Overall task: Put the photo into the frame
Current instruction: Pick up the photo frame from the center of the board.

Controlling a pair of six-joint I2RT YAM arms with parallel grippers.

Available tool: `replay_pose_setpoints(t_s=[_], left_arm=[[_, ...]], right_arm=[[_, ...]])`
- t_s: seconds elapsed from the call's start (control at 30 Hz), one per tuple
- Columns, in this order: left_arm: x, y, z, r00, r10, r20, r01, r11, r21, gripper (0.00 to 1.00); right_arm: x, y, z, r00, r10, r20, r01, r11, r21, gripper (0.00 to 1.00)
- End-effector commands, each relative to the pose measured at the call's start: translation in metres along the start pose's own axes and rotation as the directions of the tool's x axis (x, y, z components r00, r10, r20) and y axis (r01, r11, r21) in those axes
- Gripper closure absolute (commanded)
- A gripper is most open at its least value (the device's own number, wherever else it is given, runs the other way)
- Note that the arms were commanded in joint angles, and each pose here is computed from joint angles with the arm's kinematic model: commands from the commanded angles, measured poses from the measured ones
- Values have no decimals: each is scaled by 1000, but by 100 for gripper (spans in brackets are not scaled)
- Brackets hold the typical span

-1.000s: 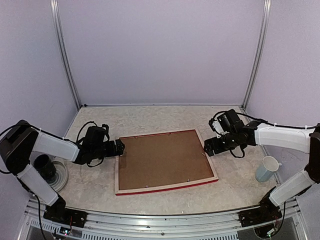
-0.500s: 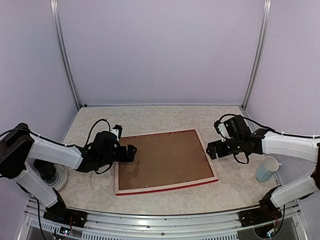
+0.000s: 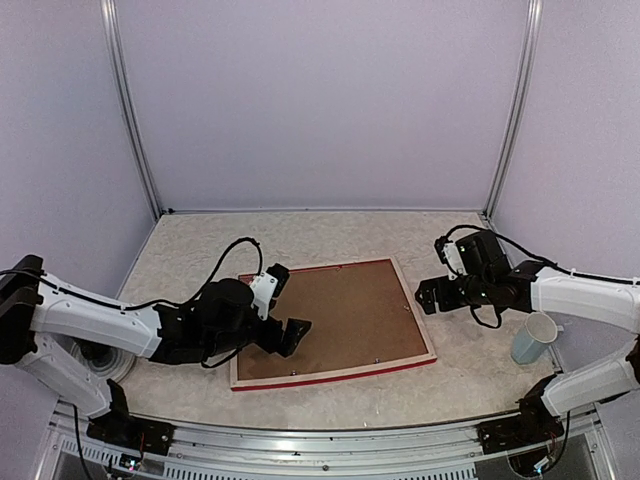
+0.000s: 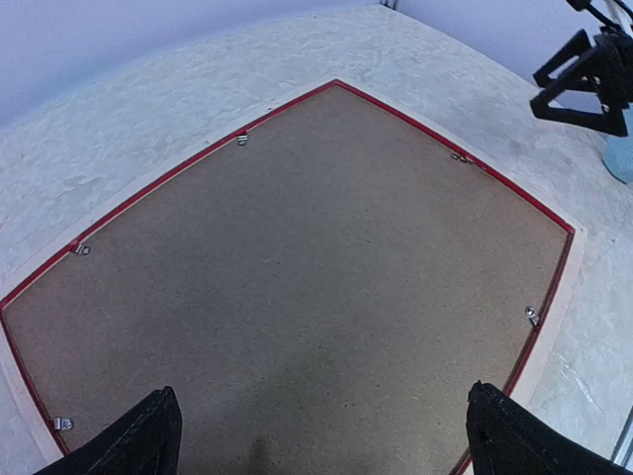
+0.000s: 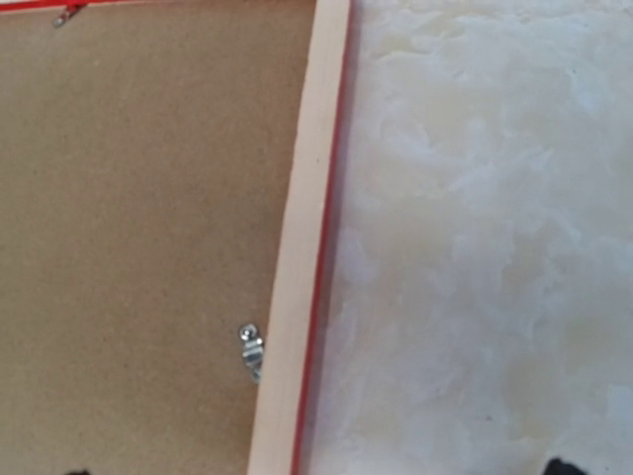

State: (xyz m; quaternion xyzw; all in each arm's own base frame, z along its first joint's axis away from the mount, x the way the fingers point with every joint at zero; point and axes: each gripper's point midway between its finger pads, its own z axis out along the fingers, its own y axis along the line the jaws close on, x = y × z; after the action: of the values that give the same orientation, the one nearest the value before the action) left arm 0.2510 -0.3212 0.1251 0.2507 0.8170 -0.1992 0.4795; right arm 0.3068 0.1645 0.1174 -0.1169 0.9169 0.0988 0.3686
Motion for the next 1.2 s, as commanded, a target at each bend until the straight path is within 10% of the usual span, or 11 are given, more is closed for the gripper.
replay_pose_setpoints(t_s=[0.0,1.17], left_arm=[[5,-33,-4,987,161,-20,-160,985,72,1],[65,-127,1,756,644,116,-629,667,398,7]], right_arm=[[-3,-1,-2,999,31,23,-31,999,-19,1],[30,36,-2,977,209,32,-188,928,-322,1]])
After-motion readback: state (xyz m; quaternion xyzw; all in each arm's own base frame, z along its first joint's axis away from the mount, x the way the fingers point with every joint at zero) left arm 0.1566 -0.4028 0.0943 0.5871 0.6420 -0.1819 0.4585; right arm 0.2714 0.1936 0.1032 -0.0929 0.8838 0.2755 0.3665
